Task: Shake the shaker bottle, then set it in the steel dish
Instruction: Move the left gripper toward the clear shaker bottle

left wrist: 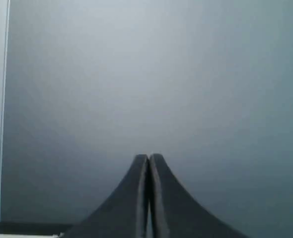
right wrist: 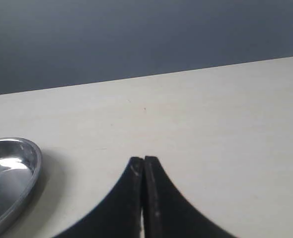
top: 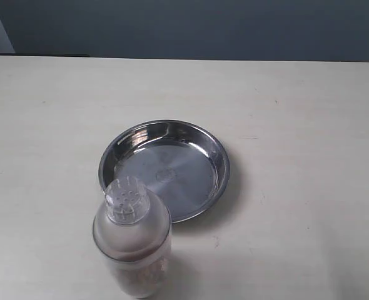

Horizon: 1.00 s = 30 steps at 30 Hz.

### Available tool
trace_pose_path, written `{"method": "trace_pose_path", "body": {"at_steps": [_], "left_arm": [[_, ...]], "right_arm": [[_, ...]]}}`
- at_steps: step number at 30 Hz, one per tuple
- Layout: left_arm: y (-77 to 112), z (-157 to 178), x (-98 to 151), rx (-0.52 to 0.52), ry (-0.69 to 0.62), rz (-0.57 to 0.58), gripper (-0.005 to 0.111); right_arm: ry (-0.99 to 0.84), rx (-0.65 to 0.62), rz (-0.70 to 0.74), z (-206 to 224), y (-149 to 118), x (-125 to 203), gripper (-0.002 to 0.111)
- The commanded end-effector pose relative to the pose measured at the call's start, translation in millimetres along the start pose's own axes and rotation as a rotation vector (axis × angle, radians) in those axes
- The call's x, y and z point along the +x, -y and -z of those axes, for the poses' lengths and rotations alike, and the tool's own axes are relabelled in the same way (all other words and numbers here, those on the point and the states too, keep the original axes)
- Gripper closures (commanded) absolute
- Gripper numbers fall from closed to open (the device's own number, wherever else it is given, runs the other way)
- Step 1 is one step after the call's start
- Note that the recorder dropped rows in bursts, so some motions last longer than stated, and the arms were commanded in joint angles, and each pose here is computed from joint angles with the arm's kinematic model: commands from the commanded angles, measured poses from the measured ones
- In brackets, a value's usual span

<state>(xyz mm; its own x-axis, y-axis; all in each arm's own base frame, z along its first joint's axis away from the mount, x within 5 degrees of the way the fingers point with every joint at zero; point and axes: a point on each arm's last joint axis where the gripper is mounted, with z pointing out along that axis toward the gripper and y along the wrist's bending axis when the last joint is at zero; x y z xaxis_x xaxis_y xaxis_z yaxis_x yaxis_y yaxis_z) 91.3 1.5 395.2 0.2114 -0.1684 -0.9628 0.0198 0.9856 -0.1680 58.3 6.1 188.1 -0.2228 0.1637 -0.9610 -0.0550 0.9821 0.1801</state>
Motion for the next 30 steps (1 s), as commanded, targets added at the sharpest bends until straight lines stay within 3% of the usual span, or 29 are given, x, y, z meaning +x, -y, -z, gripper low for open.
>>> {"method": "trace_pose_path", "body": {"at_steps": [1,6,11,14,18,22,24,26,30], "left_arm": [[1.2,-24,17,0.009,-0.203,-0.007,0.106],[7.8,-20,66,0.116,-0.215,0.011,0.106],[21.1,-3,122,0.278,-0.314,0.003,0.106],[27.5,3,133,0.343,-0.277,0.014,0.106],[39.4,0,143,0.436,-0.293,-0.089,0.106],[46.6,-4,145,0.456,-0.298,0.014,0.103],[53.3,-3,141,0.531,-0.228,-0.032,0.092],[59.8,-3,136,0.596,-0.146,-0.041,0.073],[63.1,-8,136,0.592,-0.114,0.044,0.011]], "right_arm": [[0.011,-0.003,0.003,0,0,-1,0.109],[0.011,-0.003,0.003,0,0,-1,0.109],[0.011,-0.003,0.003,0,0,-1,0.109],[0.011,-0.003,0.003,0,0,-1,0.109],[0.011,-0.003,0.003,0,0,-1,0.109],[0.011,-0.003,0.003,0,0,-1,0.109],[0.011,-0.003,0.003,0,0,-1,0.109],[0.011,-0.003,0.003,0,0,-1,0.109],[0.011,-0.003,0.003,0,0,-1,0.109]]}}
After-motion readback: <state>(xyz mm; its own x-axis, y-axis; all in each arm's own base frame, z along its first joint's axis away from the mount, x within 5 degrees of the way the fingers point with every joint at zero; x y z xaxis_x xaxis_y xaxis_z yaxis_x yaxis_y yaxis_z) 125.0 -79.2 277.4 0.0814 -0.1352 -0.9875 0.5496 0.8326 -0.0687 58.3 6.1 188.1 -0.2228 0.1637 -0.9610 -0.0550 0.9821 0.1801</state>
